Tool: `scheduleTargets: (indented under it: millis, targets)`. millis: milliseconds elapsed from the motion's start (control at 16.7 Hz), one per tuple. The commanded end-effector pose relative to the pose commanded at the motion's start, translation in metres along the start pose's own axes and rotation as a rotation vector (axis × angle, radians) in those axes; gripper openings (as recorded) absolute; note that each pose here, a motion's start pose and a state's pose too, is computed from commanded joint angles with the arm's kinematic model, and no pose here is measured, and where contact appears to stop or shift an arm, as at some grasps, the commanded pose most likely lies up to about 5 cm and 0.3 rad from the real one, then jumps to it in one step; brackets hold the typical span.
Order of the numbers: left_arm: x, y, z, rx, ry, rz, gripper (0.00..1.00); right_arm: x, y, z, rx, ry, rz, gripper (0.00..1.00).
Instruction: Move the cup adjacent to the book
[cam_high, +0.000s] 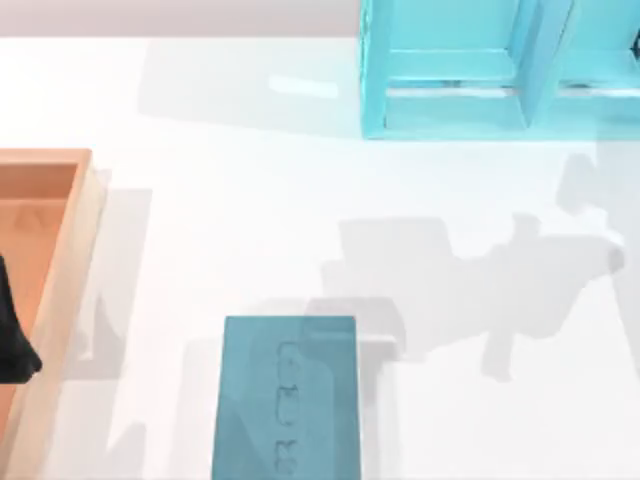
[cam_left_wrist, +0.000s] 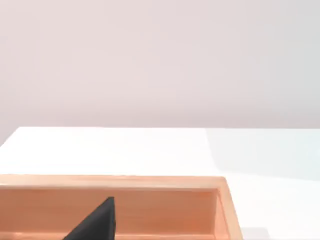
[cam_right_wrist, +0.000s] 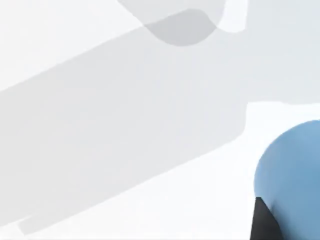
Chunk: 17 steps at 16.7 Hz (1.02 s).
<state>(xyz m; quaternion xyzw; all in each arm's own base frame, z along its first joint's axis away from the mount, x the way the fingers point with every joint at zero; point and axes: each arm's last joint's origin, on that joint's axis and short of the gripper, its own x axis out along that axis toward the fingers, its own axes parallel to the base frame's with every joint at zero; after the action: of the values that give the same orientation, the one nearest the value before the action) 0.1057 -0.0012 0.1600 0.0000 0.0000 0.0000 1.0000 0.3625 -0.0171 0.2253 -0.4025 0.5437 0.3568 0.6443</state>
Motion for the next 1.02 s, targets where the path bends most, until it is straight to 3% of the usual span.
scheduleTargets:
  millis: [300, 540, 780, 1020]
  targets:
    - [0.000, 0.000, 0.000, 0.000, 0.000, 0.000, 1.00, 0.002, 0.039, 0.120, 0.404, -0.007, 0.077, 0.00]
    - [0.000, 0.000, 0.000, 0.000, 0.000, 0.000, 1.00, -0.004, 0.093, 0.190, 0.728, 0.045, 0.111, 0.00]
    - [0.000, 0.000, 0.000, 0.000, 0.000, 0.000, 1.00, -0.015, 0.143, 0.229, 0.970, 0.105, 0.091, 0.00]
    - [0.000, 0.000, 0.000, 0.000, 0.000, 0.000, 1.00, -0.025, 0.177, 0.247, 1.104, 0.141, 0.046, 0.00]
